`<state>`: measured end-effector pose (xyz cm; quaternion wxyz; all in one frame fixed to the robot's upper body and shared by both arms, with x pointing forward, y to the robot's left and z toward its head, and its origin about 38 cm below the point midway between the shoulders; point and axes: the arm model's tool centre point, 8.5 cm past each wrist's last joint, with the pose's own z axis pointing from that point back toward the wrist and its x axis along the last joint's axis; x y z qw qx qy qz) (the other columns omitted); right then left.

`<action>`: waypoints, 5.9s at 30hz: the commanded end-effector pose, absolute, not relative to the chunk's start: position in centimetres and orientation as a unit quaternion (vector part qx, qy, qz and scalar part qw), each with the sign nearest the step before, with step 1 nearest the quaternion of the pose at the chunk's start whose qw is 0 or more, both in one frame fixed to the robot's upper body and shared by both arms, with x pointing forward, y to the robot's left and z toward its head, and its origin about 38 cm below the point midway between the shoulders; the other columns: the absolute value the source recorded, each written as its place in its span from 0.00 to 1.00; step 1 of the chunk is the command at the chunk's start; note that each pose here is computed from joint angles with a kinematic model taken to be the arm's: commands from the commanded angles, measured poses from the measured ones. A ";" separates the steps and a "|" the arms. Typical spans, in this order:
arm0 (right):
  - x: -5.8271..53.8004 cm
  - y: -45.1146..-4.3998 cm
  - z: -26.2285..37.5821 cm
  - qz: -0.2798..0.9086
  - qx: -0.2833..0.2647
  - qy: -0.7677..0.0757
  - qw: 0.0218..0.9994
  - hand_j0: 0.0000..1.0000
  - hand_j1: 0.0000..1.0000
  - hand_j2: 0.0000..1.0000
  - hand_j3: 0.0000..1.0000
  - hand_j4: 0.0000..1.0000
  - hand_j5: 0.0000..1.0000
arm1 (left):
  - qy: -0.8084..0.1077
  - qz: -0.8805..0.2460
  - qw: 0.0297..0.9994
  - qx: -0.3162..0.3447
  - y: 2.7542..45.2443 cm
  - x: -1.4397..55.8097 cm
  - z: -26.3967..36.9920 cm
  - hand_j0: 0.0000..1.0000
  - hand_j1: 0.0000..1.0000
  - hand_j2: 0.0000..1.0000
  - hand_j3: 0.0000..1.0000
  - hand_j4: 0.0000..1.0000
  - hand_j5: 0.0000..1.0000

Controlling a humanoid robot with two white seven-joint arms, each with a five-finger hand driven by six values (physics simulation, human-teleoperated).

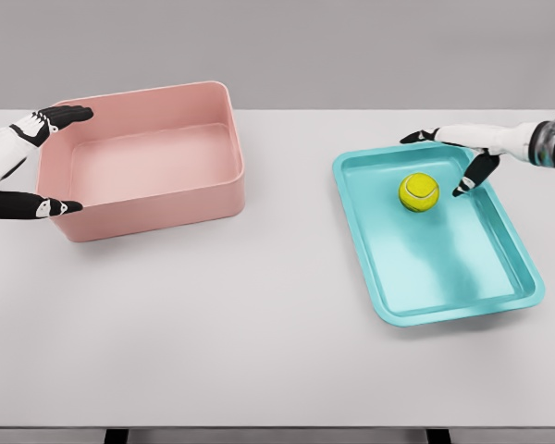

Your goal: Put the tennis from the blue tray into the pink basket with both arms

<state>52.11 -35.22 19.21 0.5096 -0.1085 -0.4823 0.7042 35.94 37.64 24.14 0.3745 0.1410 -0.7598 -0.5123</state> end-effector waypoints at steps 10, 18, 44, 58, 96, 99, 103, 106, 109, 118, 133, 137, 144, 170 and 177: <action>51.1 -34.1 19.0 0.729 -0.086 -0.492 0.468 1.00 1.00 1.00 1.00 1.00 1.00 | -0.762 -0.509 0.376 0.139 37.7 35.9 24.2 1.00 1.00 1.00 1.00 1.00 1.00; 50.7 -34.0 17.6 0.735 -0.078 -0.479 0.473 1.00 1.00 1.00 1.00 1.00 1.00 | -0.761 -0.507 0.381 0.134 38.0 35.7 24.1 1.00 1.00 1.00 1.00 1.00 1.00; 51.0 -33.7 16.2 0.737 -0.073 -0.461 0.489 0.90 0.90 0.90 0.90 0.90 0.90 | -0.789 -0.450 0.419 -0.002 34.9 33.3 21.6 1.00 1.00 1.00 1.00 1.00 1.00; 51.0 -33.6 16.0 0.741 -0.073 -0.458 0.487 0.77 0.77 0.77 0.77 0.77 0.77 | -0.782 -0.405 0.472 -0.047 35.4 31.3 18.6 1.00 1.00 1.00 1.00 1.00 1.00; 41.4 -8.6 18.4 0.816 0.095 -0.541 0.181 0.46 0.46 0.46 0.46 0.46 0.46 | -0.780 -0.399 0.479 -0.051 35.4 31.0 18.0 1.00 1.00 1.00 1.00 1.00 1.00; 41.2 -8.1 18.0 0.818 0.097 -0.536 0.183 0.46 0.46 0.46 0.46 0.46 0.46 | -0.780 -0.399 0.479 -0.051 35.4 31.0 18.0 1.00 1.00 1.00 1.00 1.00 1.00; 41.2 -6.9 17.0 0.826 0.091 -0.523 0.189 0.47 0.47 0.47 0.47 0.47 0.47 | -0.777 -0.398 0.484 -0.053 35.4 30.7 17.6 1.00 1.00 1.00 1.00 1.00 1.00; 40.8 -6.8 16.8 0.829 0.094 -0.521 0.181 0.68 0.68 0.68 0.68 0.68 0.68 | -0.778 -0.398 0.483 -0.052 35.5 30.8 17.7 1.00 1.00 1.00 1.00 1.00 1.00; 40.5 -6.8 16.4 0.832 0.094 -0.518 0.176 1.00 1.00 1.00 1.00 1.00 1.00 | -0.775 -0.391 0.492 -0.060 35.2 30.2 16.7 1.00 1.00 1.00 1.00 1.00 1.00; 39.1 -9.7 22.7 0.808 0.053 -0.573 0.125 1.00 1.00 1.00 1.00 1.00 1.00 | -0.760 -0.401 0.507 -0.063 35.1 29.2 15.2 1.00 1.00 1.00 1.00 1.00 1.00; 38.2 -34.0 31.4 0.640 -0.084 -0.708 0.288 1.00 1.00 1.00 1.00 1.00 1.00 | -0.739 -0.403 0.532 -0.097 33.7 27.7 12.5 1.00 1.00 1.00 1.00 1.00 1.00; 37.9 -34.1 30.2 0.640 -0.074 -0.704 0.299 1.00 1.00 1.00 1.00 1.00 1.00 | -0.737 -0.416 0.524 -0.096 33.2 27.8 12.6 1.00 1.00 1.00 1.00 1.00 1.00; 37.6 -32.8 27.5 0.610 -0.042 -0.727 0.314 1.00 1.00 1.00 1.00 1.00 1.00 | -0.735 -0.425 0.518 -0.103 32.5 27.6 12.5 1.00 1.00 1.00 1.00 1.00 1.00; 35.0 -33.1 27.4 0.603 -0.020 -0.733 0.314 1.00 1.00 1.00 1.00 1.00 1.00 | -0.761 -0.446 0.452 -0.135 26.6 30.3 13.8 1.00 1.00 1.00 1.00 1.00 1.00; 34.8 -33.0 27.0 0.602 -0.015 -0.732 0.319 1.00 1.00 1.00 1.00 1.00 1.00 | -0.735 -0.408 0.519 -0.156 25.6 31.2 12.4 1.00 1.00 1.00 1.00 1.00 1.00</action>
